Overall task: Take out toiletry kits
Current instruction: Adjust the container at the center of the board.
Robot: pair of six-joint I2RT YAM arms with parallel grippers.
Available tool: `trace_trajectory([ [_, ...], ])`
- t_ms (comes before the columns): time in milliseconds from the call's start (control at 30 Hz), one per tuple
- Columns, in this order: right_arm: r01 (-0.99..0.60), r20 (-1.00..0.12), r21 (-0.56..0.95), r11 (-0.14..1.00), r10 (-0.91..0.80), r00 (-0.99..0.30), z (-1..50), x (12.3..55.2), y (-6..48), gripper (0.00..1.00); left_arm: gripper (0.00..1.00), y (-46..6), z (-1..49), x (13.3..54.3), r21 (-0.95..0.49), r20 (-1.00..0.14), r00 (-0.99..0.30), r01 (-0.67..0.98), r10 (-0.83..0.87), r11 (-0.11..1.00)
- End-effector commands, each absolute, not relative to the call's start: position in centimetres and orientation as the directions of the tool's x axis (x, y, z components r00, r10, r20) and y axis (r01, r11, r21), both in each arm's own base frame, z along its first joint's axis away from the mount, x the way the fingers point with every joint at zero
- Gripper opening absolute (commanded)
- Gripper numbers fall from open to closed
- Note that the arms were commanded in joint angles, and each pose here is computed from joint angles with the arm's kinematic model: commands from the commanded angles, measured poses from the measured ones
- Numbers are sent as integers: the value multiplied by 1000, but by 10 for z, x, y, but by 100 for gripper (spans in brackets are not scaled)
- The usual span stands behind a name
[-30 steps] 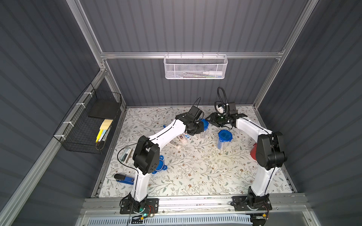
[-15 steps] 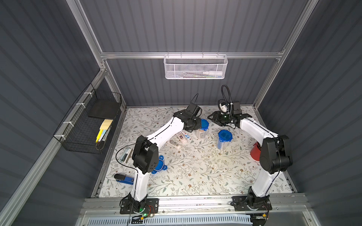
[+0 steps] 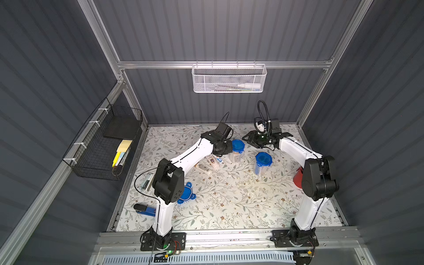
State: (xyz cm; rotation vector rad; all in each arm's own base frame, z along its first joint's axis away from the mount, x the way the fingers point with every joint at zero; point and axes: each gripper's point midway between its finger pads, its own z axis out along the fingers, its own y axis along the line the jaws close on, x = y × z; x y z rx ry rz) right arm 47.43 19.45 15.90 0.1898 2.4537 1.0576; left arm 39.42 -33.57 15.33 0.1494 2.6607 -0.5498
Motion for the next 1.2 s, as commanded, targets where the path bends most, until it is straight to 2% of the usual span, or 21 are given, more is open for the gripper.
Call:
trace_trajectory([
  [0, -60, -347, 721, 690, 285, -894, 158, 477, 202, 51, 2, -347, 166, 377, -404, -419, -907, 227, 42, 886],
  [267, -69, -339, 723, 688, 266, -903, 154, 477, 216, 51, 1, -368, 152, 381, -450, -392, -918, 242, 54, 859],
  [467, -69, -342, 717, 694, 263, -902, 152, 469, 214, 51, 0, -372, 147, 393, -421, -420, -905, 257, 64, 870],
  [1167, -96, -375, 723, 684, 272, -886, 173, 444, 206, 54, 0, -334, 141, 428, -322, -465, -885, 203, 33, 925],
])
